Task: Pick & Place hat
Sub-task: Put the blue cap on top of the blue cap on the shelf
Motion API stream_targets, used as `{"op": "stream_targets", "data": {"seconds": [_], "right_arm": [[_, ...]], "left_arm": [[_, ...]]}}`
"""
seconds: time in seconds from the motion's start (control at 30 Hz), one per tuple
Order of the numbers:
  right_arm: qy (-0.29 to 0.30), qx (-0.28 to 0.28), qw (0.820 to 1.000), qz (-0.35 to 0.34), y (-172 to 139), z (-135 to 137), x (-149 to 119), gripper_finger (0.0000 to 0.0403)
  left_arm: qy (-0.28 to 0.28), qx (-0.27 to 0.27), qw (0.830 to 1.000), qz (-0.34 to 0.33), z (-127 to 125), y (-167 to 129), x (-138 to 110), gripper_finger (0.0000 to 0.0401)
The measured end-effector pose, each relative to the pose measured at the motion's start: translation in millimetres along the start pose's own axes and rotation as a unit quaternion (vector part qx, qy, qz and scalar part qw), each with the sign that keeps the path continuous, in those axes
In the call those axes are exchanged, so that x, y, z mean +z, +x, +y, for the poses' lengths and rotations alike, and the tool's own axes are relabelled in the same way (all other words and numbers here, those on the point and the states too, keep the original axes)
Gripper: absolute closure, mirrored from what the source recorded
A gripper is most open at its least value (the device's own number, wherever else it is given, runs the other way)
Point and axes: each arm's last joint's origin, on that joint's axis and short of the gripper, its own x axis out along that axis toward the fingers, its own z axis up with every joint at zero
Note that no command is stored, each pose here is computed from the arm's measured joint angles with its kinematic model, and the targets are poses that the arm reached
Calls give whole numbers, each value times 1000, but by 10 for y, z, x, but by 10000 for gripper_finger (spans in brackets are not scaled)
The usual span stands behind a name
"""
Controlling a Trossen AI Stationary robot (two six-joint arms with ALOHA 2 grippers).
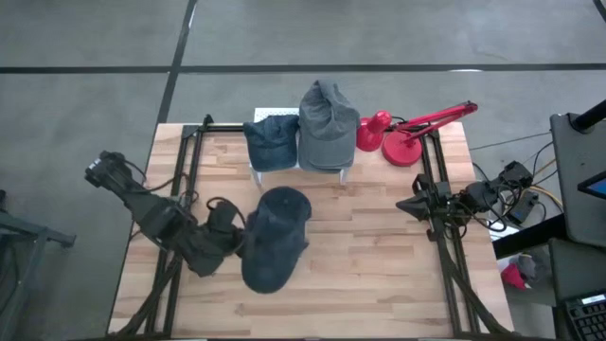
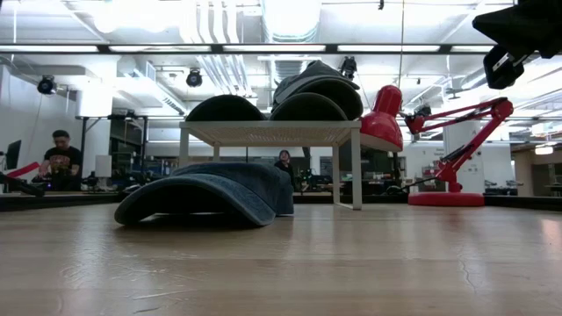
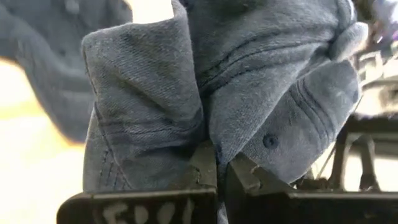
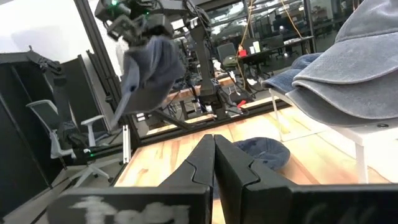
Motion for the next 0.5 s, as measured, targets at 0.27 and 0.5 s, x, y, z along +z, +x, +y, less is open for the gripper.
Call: {"op": "stream_targets", "data": {"seconds": [0.27, 0.5], "right_arm": [[0, 0, 1000, 0, 0, 0, -1, 394], [0, 0, 1000, 0, 0, 0, 0, 394]], "left_arm": [[-9, -34, 994, -101, -135, -316, 446, 401], [-6, -37, 983, -180, -124, -503, 943, 401]]}}
